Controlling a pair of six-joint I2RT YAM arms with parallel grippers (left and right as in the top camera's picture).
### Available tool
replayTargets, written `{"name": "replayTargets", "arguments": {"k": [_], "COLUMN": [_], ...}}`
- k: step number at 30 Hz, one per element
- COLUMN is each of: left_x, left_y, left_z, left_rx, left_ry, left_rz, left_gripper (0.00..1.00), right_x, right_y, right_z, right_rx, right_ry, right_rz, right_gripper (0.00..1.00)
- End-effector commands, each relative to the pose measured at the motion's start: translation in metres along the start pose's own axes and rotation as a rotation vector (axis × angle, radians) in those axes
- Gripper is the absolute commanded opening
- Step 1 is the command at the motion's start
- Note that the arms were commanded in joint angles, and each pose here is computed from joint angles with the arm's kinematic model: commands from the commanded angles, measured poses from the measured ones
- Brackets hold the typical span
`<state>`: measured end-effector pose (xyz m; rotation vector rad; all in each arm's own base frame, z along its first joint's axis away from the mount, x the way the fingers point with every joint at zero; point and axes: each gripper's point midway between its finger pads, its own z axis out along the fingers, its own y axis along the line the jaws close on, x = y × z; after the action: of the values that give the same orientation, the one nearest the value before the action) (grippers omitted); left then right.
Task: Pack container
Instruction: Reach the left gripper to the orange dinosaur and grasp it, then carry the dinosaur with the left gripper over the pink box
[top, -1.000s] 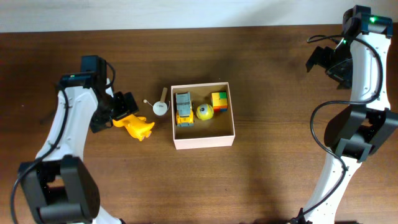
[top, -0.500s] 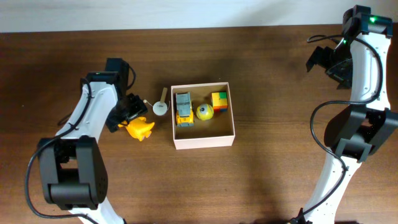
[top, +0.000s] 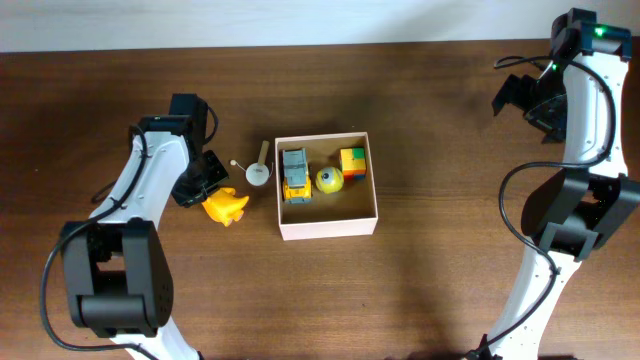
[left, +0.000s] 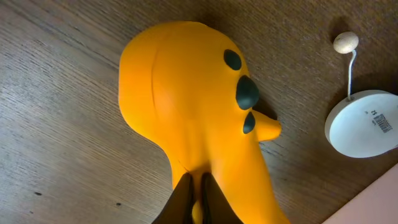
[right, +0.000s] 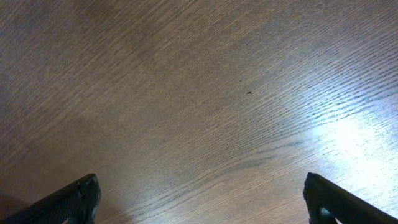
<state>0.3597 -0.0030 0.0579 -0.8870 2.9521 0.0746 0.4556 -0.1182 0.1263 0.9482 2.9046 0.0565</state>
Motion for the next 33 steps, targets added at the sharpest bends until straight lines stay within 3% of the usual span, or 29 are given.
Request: {"name": "replayTargets", "arguments": {"k": [1,10,21,33], "left_x": [0.002,-0.017,-0.057,0.002], "left_y": [0.004,-0.009,-0.033,-0.118], "left_z": [0.005,-0.016,-0.108,-0.159], "left_rx": [-0.020,0.018,0.093,0.398], "left_ry": [0.008,-0.052,-0.212,-0.228], "left_rz": [0.005,0.164,0.422,0.930], "left_gripper": [0.04,0.02,0.02,0.02], "right_x": [0.001,0.001,0.001,0.001], "right_y": [0.002,0.002,0.002,0.002], "right_z": [0.002,0.002,0.002,0.002], "right_rx": [-0.005,-0.005,-0.005,-0.005], "right_ry": [0.004,0.004,0.004,0.004], "right_rz": [0.005,0.005,0.005,0.005], "right_gripper": [0.99,0.99,0.99,0.99]}}
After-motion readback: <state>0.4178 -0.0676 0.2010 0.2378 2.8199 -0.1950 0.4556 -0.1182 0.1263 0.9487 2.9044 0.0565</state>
